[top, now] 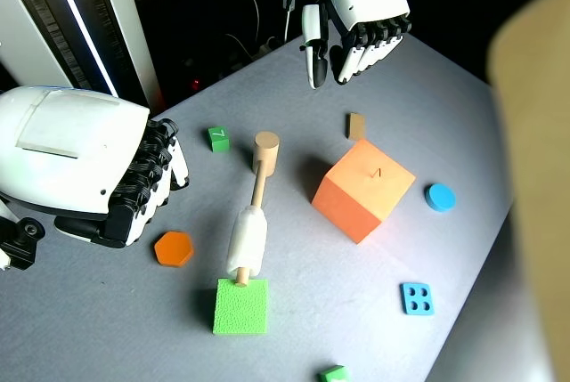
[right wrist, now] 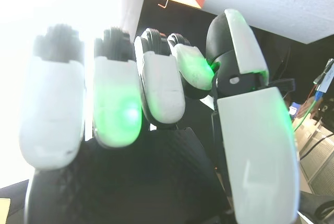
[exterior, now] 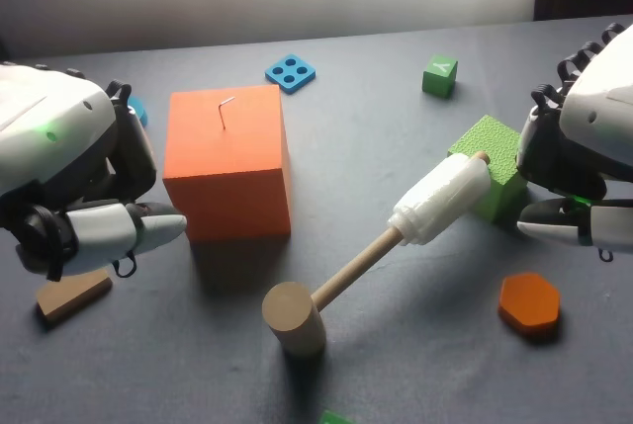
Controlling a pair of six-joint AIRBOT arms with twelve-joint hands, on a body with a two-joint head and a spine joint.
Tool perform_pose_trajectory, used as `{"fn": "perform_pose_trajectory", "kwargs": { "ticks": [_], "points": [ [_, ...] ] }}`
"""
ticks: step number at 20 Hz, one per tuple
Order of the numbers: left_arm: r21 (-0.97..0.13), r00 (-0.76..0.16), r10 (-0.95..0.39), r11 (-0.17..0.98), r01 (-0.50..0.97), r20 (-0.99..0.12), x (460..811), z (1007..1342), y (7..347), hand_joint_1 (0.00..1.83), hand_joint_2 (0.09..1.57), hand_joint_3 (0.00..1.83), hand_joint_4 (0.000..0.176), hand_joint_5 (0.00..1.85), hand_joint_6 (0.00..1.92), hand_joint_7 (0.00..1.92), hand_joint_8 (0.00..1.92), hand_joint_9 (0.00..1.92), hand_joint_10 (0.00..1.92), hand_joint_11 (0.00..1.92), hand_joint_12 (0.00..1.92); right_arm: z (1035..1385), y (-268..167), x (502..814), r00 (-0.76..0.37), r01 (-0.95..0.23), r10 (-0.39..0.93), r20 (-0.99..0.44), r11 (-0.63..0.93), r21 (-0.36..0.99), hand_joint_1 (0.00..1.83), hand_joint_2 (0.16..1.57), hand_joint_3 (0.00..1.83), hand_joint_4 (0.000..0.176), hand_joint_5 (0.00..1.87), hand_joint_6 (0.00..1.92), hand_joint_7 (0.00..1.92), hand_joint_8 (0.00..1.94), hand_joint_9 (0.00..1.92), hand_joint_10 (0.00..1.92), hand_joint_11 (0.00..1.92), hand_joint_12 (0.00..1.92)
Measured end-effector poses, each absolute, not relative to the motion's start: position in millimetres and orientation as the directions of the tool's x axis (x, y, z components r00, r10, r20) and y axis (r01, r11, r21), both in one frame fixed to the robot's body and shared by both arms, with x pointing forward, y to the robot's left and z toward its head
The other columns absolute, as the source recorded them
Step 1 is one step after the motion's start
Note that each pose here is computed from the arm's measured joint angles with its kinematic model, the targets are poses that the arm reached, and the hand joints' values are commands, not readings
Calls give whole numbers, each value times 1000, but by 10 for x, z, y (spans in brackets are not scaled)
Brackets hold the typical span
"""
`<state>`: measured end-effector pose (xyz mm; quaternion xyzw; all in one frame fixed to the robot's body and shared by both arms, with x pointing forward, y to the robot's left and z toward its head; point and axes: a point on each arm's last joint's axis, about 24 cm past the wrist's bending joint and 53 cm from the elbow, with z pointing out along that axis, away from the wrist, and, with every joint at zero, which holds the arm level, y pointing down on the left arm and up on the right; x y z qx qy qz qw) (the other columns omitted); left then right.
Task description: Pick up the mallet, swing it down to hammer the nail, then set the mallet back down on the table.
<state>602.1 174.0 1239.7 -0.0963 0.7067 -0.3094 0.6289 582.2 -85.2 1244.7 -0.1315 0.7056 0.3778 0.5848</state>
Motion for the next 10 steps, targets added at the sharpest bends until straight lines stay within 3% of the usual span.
{"fn": "perform_pose_trajectory", "kwargs": {
  "ticks": [1, 2, 5, 7, 10],
  "points": [
    [-559, -189, -527, 790, 251, -829, 6027, 12398, 1749, 0, 1157, 155, 0, 0, 7, 0, 17, 0, 15, 0, 20, 12443, -853, 5821, -281, -628, 256, -925, 680, 379, 35, 1121, 100, 0, 155, 61, 133, 58, 86, 67, 0, 302],
    [-555, -187, -522, 793, 251, -832, 6027, 12394, 1754, 0, 1216, 26, 0, 0, 0, 0, 0, 0, 0, 0, 0, 12444, -855, 5823, -277, -629, 252, -927, 682, 373, 51, 1170, 8, 0, 180, 6, 165, 6, 128, 11, 0, 377],
    [-553, -199, -517, 797, 243, -833, 6024, 12343, 1762, 0, 1215, 23, 0, 0, 0, 0, 0, 0, 0, 0, 0, 12460, -853, 5828, -273, -630, 259, -926, 679, 376, 53, 1170, 6, 0, 180, 5, 165, 5, 129, 9, 0, 381],
    [-543, -184, -511, 802, 251, -840, 6039, 12374, 1779, 0, 1212, 17, 0, 1, 0, 3, 1, 2, 0, 0, 0, 12508, -852, 5828, -248, -643, 259, -933, 677, 359, 187, 1141, 0, 0, 221, 6, 201, 5, 185, 10, 0, 563],
    [-554, -200, -517, 794, 252, -832, 6030, 12335, 1769, 0, 1211, 11, 0, 0, 0, 0, 0, 0, 0, 0, 0, 12432, -842, 5793, -235, -681, 206, -950, 662, 312, 202, 1127, 0, 0, 199, 3, 190, 4, 173, 3, 0, 462]
  ]
}}
